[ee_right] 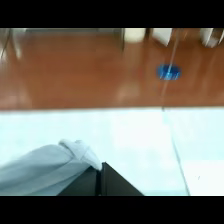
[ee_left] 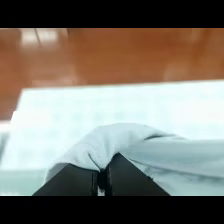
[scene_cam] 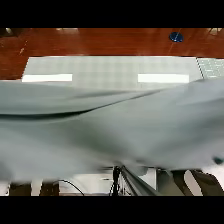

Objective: Fold the shirts.

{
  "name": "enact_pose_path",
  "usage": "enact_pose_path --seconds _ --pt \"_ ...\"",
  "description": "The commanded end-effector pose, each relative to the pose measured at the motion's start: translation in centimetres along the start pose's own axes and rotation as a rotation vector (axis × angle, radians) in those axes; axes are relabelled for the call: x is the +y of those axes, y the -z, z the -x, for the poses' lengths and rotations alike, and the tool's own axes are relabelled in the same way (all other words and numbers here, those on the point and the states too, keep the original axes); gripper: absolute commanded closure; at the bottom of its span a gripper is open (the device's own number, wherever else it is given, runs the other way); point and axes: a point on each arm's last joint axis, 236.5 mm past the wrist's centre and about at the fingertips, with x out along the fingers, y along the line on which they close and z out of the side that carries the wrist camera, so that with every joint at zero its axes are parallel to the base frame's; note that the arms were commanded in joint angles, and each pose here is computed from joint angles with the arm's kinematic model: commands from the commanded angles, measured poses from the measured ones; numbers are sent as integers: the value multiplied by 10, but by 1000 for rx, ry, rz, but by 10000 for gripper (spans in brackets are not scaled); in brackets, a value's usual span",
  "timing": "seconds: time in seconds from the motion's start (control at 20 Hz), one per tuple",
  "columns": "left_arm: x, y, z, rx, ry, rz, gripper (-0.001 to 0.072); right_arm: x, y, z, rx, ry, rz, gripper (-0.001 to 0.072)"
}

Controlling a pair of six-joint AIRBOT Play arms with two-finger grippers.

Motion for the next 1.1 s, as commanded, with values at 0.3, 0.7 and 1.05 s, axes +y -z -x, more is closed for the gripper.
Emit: enact_pose_path --seconds 0.3,0.7,1.05 --pt "26 234 -240 629 326 287 679 -22 147 -306 566 -111 -91 691" --pt "46 135 -414 349 395 280 678 -18 129 -442 312 -178 -78 690" --pt "26 130 -496 228 394 14 676 7 120 -501 151 -158 24 689"
